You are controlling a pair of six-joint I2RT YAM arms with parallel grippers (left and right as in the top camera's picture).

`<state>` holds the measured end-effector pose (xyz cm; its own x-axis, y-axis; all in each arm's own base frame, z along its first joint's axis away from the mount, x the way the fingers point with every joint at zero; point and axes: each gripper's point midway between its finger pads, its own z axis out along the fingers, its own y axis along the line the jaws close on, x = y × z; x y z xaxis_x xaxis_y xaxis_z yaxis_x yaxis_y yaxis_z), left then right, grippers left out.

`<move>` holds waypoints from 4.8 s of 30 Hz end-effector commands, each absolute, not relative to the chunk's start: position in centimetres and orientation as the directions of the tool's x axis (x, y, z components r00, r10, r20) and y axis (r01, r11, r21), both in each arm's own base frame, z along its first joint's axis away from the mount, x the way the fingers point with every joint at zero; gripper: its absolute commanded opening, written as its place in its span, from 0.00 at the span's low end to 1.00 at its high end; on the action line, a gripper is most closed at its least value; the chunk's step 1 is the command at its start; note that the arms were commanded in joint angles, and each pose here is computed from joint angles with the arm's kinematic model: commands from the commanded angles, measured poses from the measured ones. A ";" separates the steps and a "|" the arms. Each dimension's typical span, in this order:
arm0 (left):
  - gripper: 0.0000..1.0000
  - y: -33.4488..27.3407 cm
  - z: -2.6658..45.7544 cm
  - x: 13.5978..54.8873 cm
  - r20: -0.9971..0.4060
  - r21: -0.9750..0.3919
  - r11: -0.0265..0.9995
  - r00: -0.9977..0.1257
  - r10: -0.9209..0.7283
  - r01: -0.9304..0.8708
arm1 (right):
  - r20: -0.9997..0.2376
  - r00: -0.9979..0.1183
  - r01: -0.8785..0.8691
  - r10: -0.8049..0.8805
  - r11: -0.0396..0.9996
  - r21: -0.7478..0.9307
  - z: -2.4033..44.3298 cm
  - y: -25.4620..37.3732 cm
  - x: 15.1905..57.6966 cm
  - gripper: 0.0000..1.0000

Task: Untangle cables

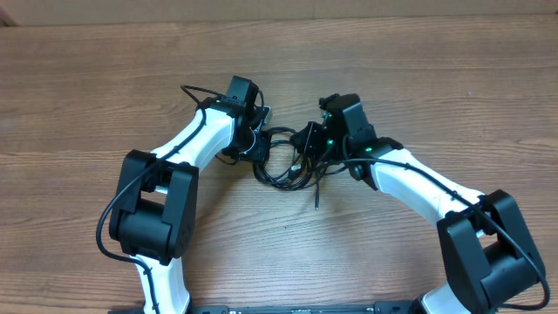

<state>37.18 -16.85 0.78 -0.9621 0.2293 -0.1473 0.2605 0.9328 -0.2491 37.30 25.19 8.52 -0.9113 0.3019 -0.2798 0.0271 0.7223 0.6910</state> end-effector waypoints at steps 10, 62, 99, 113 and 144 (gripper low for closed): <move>0.41 -17.0 0.7 37.6 -0.154 -0.256 0.924 -0.956 0.251 0.284 | -0.263 -0.936 0.035 0.233 0.807 0.590 7.4 21.6 36.1 0.04; 0.36 -12.3 5.8 33.3 0.089 -0.041 0.981 -0.979 -0.184 -0.188 | -0.142 -0.937 0.294 0.318 0.940 0.171 2.2 13.2 30.8 1.00; 0.45 -16.3 4.3 33.8 0.024 -0.100 0.967 -0.972 -0.232 -0.233 | -0.131 -0.941 0.291 0.310 0.945 0.146 1.7 12.8 30.1 1.00; 0.04 -18.0 0.1 32.9 -0.062 -0.087 0.957 -0.957 -0.282 -0.276 | -0.071 -0.951 0.293 0.300 0.951 0.097 0.9 12.0 28.1 1.00; 0.04 -21.4 20.2 38.4 -0.285 -0.233 0.957 -0.953 0.101 0.171 | -0.152 -0.976 0.075 0.153 0.902 0.425 4.1 20.9 33.4 1.00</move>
<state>38.05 -21.00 16.54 -0.9792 0.0464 -0.1974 0.0878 0.9745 -0.2064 32.61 21.42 5.22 -0.9839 0.1051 -0.1447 0.0227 0.8759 0.4819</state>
